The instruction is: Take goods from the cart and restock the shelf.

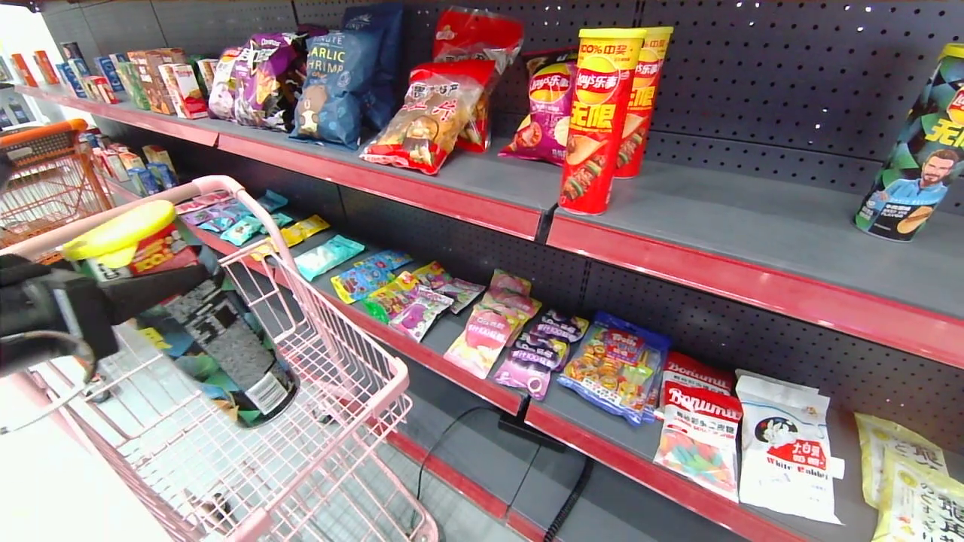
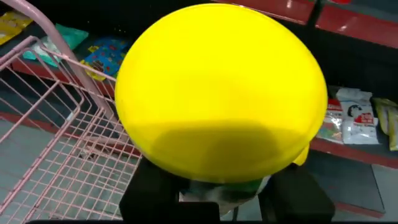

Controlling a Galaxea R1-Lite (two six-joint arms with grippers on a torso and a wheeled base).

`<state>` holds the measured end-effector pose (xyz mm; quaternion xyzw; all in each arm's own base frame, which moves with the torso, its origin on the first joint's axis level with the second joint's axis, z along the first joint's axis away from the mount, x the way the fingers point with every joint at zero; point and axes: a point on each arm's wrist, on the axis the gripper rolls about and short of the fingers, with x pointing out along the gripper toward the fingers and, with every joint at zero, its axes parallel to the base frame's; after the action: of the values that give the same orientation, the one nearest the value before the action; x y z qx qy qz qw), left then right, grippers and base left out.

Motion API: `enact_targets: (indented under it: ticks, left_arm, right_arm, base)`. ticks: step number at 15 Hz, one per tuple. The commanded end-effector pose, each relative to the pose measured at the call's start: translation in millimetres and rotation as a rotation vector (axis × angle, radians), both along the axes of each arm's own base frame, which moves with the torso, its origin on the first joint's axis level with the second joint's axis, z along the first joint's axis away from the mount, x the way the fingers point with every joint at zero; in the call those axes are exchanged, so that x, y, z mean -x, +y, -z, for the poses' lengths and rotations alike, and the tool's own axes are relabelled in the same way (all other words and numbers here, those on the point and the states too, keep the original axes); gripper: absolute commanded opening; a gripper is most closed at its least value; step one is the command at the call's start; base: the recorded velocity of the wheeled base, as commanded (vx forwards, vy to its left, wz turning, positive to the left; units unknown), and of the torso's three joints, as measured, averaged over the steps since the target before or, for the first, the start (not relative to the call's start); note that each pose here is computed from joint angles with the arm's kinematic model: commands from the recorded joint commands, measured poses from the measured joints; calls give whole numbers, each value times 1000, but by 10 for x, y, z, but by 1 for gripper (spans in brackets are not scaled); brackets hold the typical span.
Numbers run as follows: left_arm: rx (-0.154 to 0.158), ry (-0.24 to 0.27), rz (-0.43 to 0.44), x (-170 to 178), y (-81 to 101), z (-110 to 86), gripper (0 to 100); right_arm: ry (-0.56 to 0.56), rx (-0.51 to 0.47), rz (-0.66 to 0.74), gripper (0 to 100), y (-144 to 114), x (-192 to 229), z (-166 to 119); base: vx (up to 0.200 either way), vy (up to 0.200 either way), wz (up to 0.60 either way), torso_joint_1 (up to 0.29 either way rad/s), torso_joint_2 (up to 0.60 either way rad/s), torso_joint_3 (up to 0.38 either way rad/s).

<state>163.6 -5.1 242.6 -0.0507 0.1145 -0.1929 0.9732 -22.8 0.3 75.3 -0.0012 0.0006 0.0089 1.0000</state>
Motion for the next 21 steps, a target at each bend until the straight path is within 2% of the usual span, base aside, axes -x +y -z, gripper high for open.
enact_targets:
  ticks: [1,3,4,6,7,8,10,12,14,15,16,18,21]
  left_arm:
    - [-9,-147,32,974,-44,-233,0]
    - [-29,-132,64,1297,-51,-134,0]
    - [-49,-141,157,1593,-54,-11,0]
    - [-83,-130,248,1897,-7,160,0]
    - [-118,-114,213,1943,6,233,0]
    - [-151,-111,126,1929,17,291,0]
    - [-169,-164,-11,1880,39,343,0]
    - [-181,-189,-93,1879,57,401,0]
    - [-197,-219,-141,1944,74,421,0]
    - [-244,-239,-162,1962,84,429,0]
    - [-267,-246,-158,1971,86,460,0]
    - [-279,-243,-159,1966,86,498,0]
    - [-281,-244,-165,1967,86,507,0]
  right_arm:
    - [0,-2,-1,100,0,0,0]
    - [0,-4,-1,100,0,0,0]
    - [0,-5,-1,100,0,0,0]
    - [0,-5,-1,100,0,0,0]
    - [0,-4,1,100,0,0,0]
    - [0,-4,1,100,0,0,0]
    - [0,-2,1,100,0,0,0]
    - [0,-2,1,100,0,0,0]
    - [0,-4,1,100,0,0,0]
    - [0,-4,1,100,0,0,0]
    - [0,-4,-1,100,0,0,0]
    - [0,-4,-1,100,0,0,0]
    - [0,-4,-1,100,0,0,0]
  base:
    - [0,0,0,0,0,0]
    - [0,0,0,0,0,0]
    - [0,0,0,0,0,0]
    - [0,0,0,0,0,0]
    - [0,0,0,0,0,0]
    - [0,0,0,0,0,0]
    - [0,0,0,0,0,0]
    - [0,0,0,0,0,0]
    - [0,0,0,88,-288,-190]
    - [0,0,0,149,-447,-286]
    - [0,0,0,173,-491,-310]
    - [0,0,0,188,-522,-337]
    - [0,0,0,225,-559,-346]
